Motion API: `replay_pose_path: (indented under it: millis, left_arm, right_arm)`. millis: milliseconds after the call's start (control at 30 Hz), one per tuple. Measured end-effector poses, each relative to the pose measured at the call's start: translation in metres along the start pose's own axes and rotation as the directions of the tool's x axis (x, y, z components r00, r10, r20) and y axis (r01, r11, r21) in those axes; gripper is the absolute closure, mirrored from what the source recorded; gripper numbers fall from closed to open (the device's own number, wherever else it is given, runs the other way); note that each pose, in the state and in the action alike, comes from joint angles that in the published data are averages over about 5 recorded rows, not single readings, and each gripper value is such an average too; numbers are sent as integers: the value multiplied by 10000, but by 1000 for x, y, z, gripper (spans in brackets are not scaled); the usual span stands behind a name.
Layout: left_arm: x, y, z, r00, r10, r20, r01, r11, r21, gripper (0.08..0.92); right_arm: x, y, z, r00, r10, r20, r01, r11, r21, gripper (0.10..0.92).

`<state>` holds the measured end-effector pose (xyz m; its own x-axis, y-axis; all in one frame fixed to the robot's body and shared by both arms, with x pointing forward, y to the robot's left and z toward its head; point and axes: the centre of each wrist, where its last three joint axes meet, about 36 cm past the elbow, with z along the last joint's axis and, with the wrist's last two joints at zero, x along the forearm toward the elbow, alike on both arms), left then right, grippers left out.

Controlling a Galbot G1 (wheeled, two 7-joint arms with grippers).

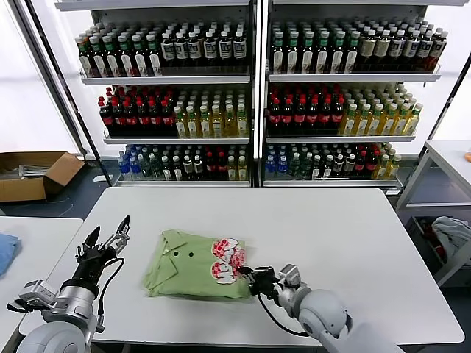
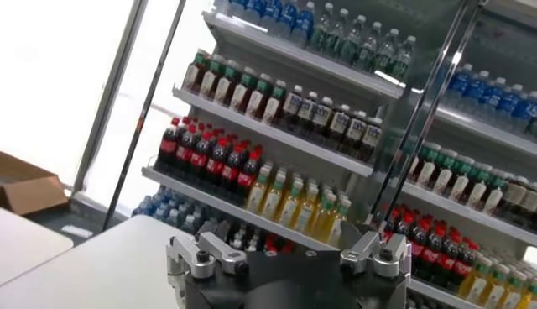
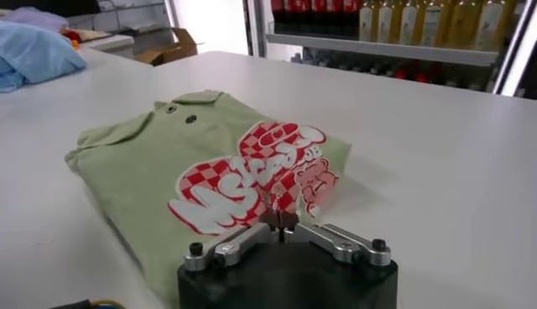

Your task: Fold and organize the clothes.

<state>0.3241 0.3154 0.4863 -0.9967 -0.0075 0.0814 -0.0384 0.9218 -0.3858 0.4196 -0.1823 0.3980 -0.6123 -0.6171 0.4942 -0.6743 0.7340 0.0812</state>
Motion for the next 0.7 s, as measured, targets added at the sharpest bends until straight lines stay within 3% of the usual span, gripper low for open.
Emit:
replay_pose_path:
  millis: [467,700]
  left_arm:
    - [2,-5,5,9999,117,-116,-113,9995,302,177]
    - [5,-9,4,9997,221,-118,-218,9993,300,177]
  right_arm:
    - [78,-52,8,9936,1093,-296,-1085,9937,273,900]
    - [97,-42,2,9897,1395,321,-1407,9894,358,721]
